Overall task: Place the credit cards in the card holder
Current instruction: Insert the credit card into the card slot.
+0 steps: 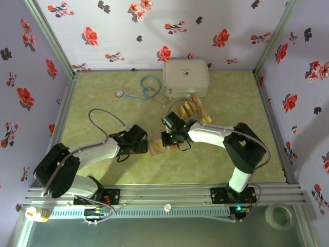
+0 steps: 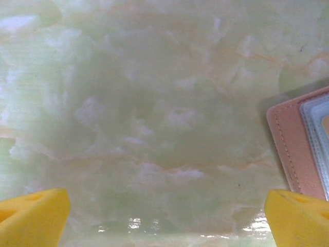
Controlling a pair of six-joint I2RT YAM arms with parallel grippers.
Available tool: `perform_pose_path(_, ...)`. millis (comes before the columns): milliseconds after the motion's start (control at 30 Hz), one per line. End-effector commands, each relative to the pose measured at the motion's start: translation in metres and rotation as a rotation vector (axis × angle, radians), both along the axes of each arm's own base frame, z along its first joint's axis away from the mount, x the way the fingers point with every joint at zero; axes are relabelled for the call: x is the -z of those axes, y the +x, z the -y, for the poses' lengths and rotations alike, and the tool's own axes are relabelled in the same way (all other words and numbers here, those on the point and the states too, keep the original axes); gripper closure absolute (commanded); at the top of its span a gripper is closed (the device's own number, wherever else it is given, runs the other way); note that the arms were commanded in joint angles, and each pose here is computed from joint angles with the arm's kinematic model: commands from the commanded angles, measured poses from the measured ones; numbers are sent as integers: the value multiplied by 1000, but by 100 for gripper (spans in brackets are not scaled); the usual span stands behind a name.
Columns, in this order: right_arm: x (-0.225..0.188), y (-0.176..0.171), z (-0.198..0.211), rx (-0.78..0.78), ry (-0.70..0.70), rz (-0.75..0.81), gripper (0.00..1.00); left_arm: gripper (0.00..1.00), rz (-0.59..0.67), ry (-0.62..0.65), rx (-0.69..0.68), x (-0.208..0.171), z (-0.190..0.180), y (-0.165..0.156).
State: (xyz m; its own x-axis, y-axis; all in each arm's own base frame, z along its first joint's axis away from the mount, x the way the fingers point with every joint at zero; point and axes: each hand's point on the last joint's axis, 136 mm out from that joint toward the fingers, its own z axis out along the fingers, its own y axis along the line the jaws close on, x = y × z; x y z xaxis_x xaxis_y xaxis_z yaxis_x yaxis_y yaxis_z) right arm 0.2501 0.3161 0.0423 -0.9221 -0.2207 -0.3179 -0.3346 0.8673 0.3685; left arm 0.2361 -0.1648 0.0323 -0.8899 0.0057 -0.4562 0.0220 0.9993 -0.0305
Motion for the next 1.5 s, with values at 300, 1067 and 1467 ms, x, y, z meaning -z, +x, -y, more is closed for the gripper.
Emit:
perform_pose_path(300,25,-6,9,3,-33,-41,96,3,-56,35,5,24,5,-10)
perform_pose_path(1067,21,-29,-27,-47,46,-89,97,3,-79,72,25,39,5,-9)
perform_pose_path(1467,12,-32,-45,-39,126,-105,97,3,-73,68,30,38,4,-10)
